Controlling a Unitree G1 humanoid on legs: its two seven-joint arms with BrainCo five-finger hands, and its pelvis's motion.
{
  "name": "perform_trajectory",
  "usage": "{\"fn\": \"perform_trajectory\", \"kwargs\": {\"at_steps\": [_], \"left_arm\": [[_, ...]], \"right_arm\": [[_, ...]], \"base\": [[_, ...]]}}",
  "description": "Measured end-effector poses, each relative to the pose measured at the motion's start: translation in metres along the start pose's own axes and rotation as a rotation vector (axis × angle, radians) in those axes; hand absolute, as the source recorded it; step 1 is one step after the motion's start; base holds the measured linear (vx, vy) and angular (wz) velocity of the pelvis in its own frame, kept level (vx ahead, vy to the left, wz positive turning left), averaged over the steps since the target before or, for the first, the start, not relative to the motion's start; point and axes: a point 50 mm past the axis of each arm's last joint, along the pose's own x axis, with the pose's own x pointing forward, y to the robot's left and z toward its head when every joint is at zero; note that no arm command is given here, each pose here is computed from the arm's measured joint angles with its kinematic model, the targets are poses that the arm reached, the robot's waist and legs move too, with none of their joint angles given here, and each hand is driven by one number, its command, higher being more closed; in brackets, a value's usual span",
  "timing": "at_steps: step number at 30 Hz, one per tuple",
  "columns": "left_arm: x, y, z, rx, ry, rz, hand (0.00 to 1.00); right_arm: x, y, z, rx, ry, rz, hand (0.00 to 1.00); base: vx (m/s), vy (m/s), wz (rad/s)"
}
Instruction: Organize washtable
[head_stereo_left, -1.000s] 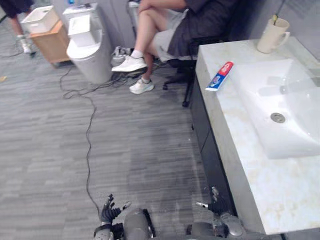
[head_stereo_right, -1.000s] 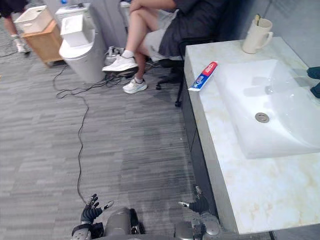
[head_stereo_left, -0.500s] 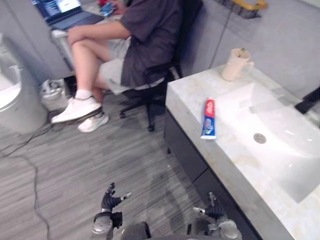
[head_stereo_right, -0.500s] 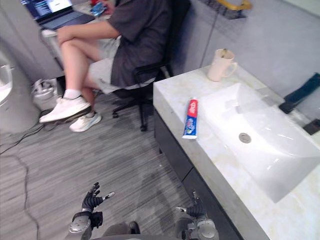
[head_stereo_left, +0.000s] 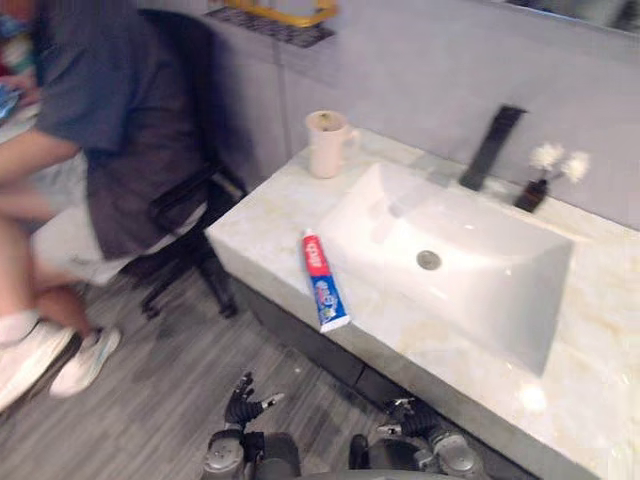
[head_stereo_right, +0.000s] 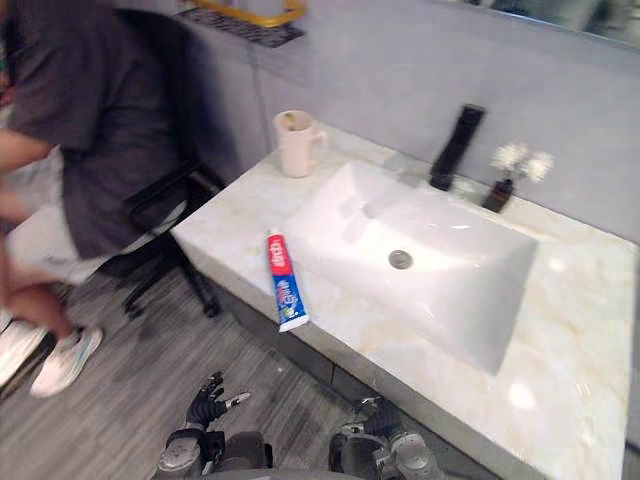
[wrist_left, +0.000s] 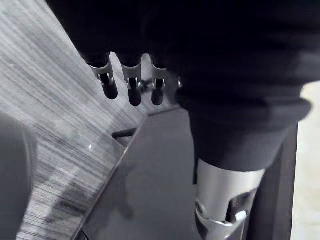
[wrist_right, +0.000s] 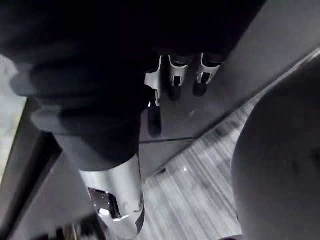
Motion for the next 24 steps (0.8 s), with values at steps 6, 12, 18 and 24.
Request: {"fn": "perform_trajectory", "kwargs": {"at_steps": [6, 12, 18, 24], "left_arm": [[0.0, 0.02, -0.002, 0.045, 0.01, 0.048, 0.0], [-0.006, 0.018, -0.026, 0.033, 0.115, 0.05, 0.0], [-0.006, 0.018, -0.026, 0.031, 0.116, 0.05, 0.0], [-0.006, 0.018, -0.03, 0.0, 0.134, 0.056, 0.0]], "right_arm": [[-0.007, -0.018, -0.022, 0.124, 0.089, -0.192, 0.0], [-0.016, -0.038, -0.054, 0.11, 0.244, -0.232, 0.0], [-0.016, -0.04, -0.055, 0.148, 0.243, -0.245, 0.0], [-0.022, -0.045, -0.066, 0.295, 0.275, -0.303, 0.0]], "base": [[0.15, 0.317, -1.24], [0.06, 0.12, -0.3], [0.0, 0.0, 0.0], [0.01, -0.002, 0.24]]}}
